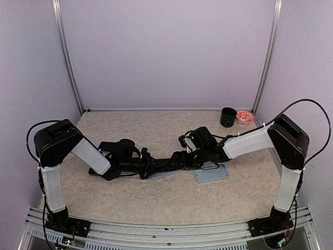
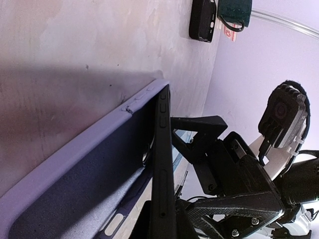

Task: Put the phone into the phone case
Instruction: Install the phone on the phone case.

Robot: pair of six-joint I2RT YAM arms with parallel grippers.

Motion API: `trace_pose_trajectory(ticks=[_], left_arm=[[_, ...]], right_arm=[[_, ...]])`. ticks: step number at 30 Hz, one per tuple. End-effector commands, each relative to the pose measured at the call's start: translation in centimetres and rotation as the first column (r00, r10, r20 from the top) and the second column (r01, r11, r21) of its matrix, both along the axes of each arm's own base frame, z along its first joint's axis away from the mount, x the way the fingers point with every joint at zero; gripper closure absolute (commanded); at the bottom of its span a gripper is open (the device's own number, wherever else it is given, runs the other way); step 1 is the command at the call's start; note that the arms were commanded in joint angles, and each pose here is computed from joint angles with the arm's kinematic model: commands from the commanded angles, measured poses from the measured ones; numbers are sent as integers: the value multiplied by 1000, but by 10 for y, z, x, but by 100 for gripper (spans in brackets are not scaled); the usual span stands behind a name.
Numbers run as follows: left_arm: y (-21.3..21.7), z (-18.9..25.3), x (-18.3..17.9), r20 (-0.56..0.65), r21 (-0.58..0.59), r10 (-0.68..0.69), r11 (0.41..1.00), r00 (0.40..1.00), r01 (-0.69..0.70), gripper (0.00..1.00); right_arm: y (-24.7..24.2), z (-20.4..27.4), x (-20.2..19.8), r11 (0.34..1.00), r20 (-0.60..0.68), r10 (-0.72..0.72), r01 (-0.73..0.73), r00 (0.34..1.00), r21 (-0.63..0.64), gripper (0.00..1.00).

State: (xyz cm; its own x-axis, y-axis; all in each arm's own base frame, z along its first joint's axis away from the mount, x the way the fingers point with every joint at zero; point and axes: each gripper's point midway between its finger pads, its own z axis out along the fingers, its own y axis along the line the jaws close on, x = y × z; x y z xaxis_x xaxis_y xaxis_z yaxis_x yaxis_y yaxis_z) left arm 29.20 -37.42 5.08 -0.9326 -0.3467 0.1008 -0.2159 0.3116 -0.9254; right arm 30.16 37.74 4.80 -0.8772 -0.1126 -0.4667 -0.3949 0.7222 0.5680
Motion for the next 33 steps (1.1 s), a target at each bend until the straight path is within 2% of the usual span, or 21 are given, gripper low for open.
trace_pose_trajectory(ticks=[1,8,14,25,33], left_arm=[[2,-9,-3,-36,14,10,1000,999,-10,100],[8,-26,-15,1,74,-83,994,997,83,100],[14,-40,-23,34,121,-172,979,984,167,100],[7,-54,-30,8,95,-213,973,977,211,100],[10,-62,-33,-49,115,-212,969,976,217,100]], right_arm=[[20,-7,-38,993,-66,115,-113,991,35,7],[14,-8,-31,994,-38,111,-112,993,-12,6],[10,-10,-17,993,-31,120,-120,992,-2,6],[33,-12,-8,980,-24,198,-197,980,32,6],[30,-7,-8,979,1,201,-201,980,21,6]])
